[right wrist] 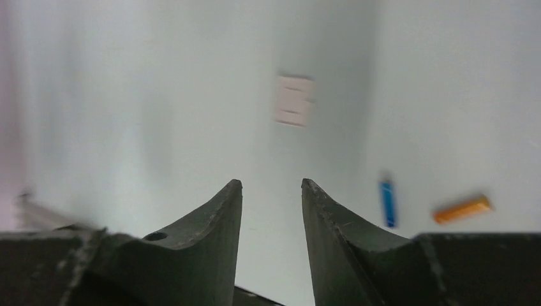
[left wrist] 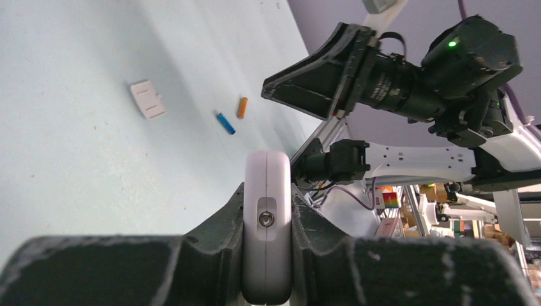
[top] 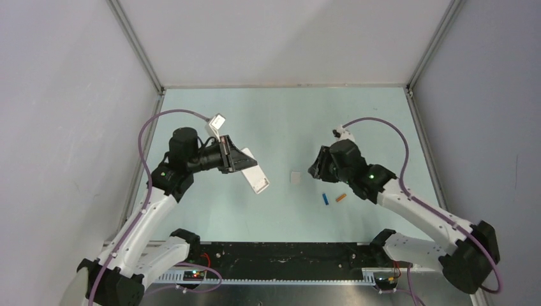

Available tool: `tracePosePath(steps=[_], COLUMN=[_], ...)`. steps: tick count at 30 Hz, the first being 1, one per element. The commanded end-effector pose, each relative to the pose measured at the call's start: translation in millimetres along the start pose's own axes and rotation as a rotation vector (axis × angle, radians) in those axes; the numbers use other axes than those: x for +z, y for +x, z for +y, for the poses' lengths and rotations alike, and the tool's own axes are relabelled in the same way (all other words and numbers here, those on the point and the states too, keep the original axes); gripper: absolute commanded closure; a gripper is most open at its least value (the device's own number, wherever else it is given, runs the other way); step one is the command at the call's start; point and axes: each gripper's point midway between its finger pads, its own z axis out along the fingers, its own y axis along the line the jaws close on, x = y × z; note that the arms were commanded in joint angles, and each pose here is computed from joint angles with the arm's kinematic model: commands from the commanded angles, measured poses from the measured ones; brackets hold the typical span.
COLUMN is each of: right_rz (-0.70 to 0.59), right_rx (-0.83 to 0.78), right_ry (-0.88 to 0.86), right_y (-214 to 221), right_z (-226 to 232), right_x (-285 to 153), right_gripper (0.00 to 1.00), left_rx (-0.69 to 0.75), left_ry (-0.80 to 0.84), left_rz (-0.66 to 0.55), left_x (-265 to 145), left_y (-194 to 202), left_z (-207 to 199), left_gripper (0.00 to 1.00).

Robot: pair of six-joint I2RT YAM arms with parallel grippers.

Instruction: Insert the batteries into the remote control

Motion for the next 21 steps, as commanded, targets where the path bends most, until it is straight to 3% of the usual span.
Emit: tracePosePath(steps=[1, 5, 8, 21], right_rz=[0.084, 0.194, 0.259, 0.398], right_rx=[-0.050, -0.095, -0.123, -0.177], right_ry=[0.403, 0.492, 0.538, 0.612], right_y=[32.6, 58.2, 73.4, 108.4], right_z=[-83.9, -103.7, -112.9, -130.2], right_x=[6.9, 21.3, 32.2, 52.8], right_gripper=[0.55, 0.54, 0.59, 0.73], left_rx=[0.020, 0.010, 0.000, -0.013], left_ry=[-0.032, -0.058, -0.070, -0.095], left_rz=[-0.010, -0.006, 0.004, 0.026], left_x=[1.2, 3.3, 5.2, 8.8], left_y=[-1.6, 0.4, 3.0, 7.0], left_z=[8.8, 16.8, 21.6, 33.2], left_gripper=[1.00, 1.00, 1.00, 1.00])
